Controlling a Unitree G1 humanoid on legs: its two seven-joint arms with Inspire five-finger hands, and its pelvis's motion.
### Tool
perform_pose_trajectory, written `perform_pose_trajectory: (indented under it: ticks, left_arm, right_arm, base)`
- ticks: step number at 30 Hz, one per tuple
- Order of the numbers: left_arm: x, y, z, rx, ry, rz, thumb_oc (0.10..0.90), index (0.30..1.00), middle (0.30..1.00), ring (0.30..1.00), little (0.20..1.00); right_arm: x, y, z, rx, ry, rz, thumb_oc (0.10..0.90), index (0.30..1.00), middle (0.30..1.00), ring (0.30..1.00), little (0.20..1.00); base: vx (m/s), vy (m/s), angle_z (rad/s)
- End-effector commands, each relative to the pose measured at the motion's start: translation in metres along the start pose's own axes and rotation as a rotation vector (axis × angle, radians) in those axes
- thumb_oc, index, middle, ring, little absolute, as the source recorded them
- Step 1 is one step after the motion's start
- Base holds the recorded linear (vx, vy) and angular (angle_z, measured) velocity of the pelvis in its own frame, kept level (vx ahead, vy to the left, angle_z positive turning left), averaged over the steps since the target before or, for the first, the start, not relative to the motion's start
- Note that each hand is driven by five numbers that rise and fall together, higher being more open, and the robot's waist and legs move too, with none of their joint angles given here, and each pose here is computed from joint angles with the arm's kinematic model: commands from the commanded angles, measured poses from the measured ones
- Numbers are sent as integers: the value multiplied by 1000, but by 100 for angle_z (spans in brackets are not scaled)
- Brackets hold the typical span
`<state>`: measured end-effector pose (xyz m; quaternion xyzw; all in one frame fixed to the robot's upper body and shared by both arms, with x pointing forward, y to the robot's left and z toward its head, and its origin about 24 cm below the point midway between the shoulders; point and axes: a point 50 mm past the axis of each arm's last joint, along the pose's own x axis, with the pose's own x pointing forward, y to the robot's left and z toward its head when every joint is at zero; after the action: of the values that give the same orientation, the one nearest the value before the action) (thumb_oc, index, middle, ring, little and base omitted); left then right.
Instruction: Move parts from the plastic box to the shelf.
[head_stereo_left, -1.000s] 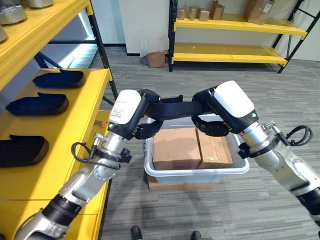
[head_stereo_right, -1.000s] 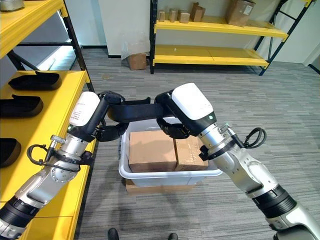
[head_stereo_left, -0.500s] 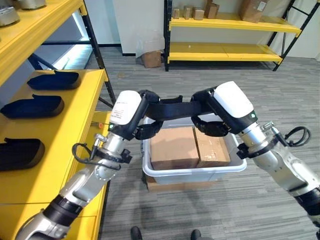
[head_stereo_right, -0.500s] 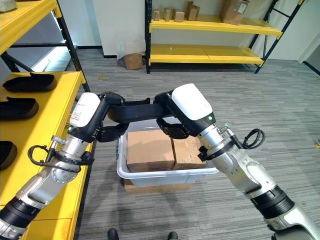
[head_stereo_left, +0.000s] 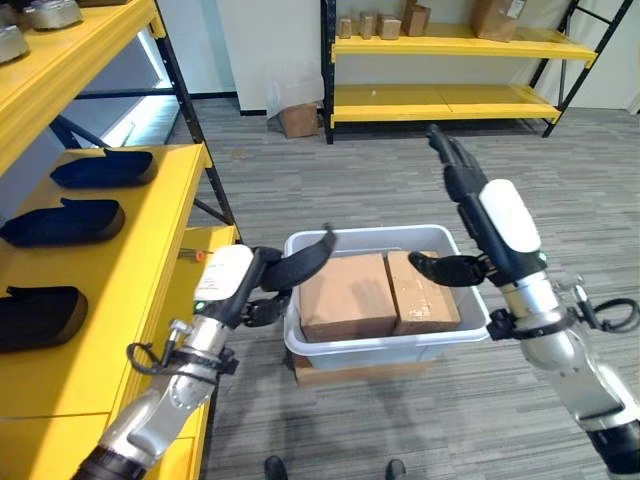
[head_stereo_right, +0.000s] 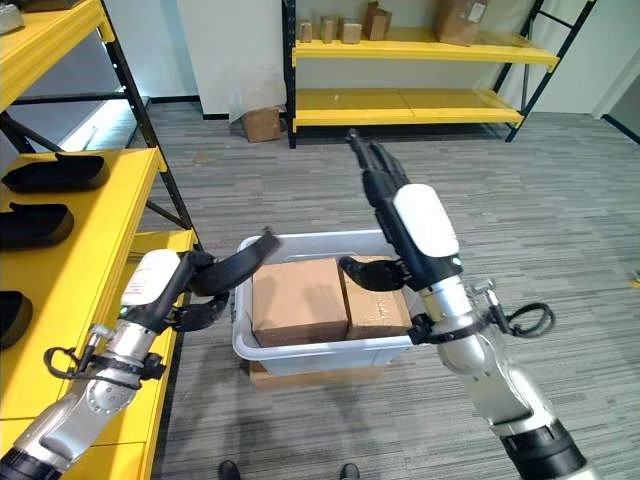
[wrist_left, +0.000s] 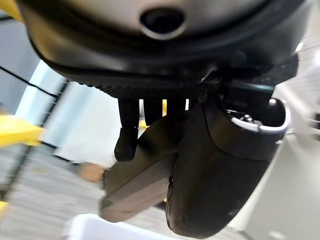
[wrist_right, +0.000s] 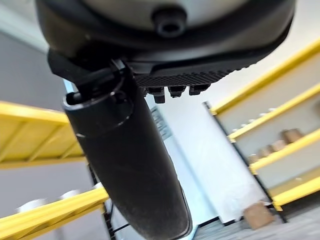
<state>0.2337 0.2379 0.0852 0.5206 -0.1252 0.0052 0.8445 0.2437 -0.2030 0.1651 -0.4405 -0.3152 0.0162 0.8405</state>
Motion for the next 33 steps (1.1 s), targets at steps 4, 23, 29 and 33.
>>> perform_pose_trajectory:
  ticks: [4, 23, 29, 33]
  left_arm:
    - [14, 70, 5, 118, -79, 376, 400, 300, 300, 300, 300]
    - [-24, 101, 3, 229, -16, 580, 400, 300, 300, 300, 300]
    - [4, 124, 48, 300, -299, 668, 400, 300, 300, 300, 300]
    - [8, 136, 66, 362, -397, 712, 400, 300, 300, 300, 300]
  right_arm:
    - [-1, -44, 15, -2, -86, -244, 900, 1000, 1000, 1000, 1000]
    - [16, -27, 26, 104, -171, -174, 900, 1000, 1000, 1000, 1000]
    - [28, -35, 37, 4, -258, -236, 900, 1000, 1000, 1000, 1000]
    - [24, -34, 38, -7, -263, -239, 900, 1000, 1000, 1000, 1000]
  base:
    - [0, 0, 0]
    - [-53, -129, 7]
    - [-111, -138, 99]
    - [-68, -30, 104]
